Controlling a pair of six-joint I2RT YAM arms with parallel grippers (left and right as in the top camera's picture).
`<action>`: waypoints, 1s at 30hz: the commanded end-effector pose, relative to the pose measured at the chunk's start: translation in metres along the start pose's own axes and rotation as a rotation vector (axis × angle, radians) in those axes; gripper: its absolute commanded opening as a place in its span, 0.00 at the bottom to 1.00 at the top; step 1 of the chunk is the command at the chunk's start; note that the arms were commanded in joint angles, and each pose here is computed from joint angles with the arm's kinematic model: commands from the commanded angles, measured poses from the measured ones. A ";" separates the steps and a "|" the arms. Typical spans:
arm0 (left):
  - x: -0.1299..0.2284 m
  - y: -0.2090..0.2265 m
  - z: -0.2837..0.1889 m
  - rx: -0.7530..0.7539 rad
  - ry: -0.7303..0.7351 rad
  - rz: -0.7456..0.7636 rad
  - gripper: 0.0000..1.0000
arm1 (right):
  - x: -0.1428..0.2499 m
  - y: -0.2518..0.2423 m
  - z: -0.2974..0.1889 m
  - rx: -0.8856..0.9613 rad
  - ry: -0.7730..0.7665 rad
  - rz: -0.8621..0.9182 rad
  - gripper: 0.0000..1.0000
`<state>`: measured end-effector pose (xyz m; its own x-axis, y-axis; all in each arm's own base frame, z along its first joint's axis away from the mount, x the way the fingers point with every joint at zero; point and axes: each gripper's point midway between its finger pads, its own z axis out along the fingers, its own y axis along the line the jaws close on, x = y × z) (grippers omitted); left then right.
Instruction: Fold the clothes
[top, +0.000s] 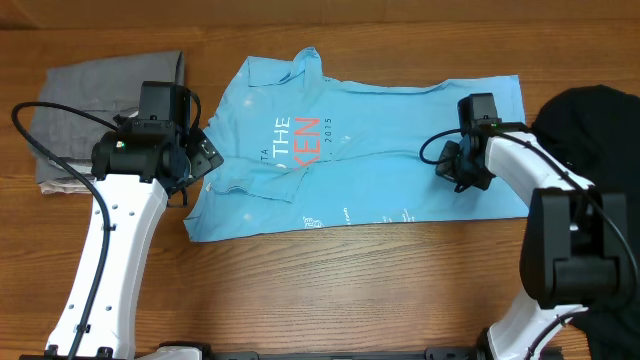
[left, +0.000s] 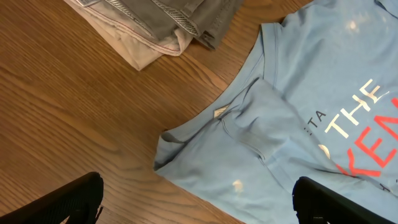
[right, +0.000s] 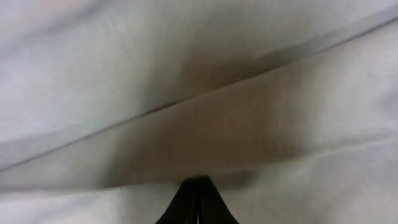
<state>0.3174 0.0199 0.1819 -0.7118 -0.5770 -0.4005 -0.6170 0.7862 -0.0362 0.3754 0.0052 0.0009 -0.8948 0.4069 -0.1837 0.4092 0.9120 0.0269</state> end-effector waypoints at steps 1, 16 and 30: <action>-0.002 0.001 0.001 -0.005 -0.005 -0.007 1.00 | 0.007 -0.003 0.013 0.014 0.033 0.006 0.04; -0.002 0.001 0.001 -0.005 -0.006 -0.006 1.00 | -0.017 0.007 -0.008 -0.015 -0.027 0.010 0.04; -0.002 0.001 0.001 -0.005 -0.006 -0.006 1.00 | -0.043 0.012 -0.010 -0.028 -0.141 0.019 0.04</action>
<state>0.3174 0.0199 0.1819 -0.7118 -0.5770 -0.4005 -0.6170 0.7862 -0.0362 0.4036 0.0054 0.0116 -0.8720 0.4073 -0.2715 0.4055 0.9117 0.0655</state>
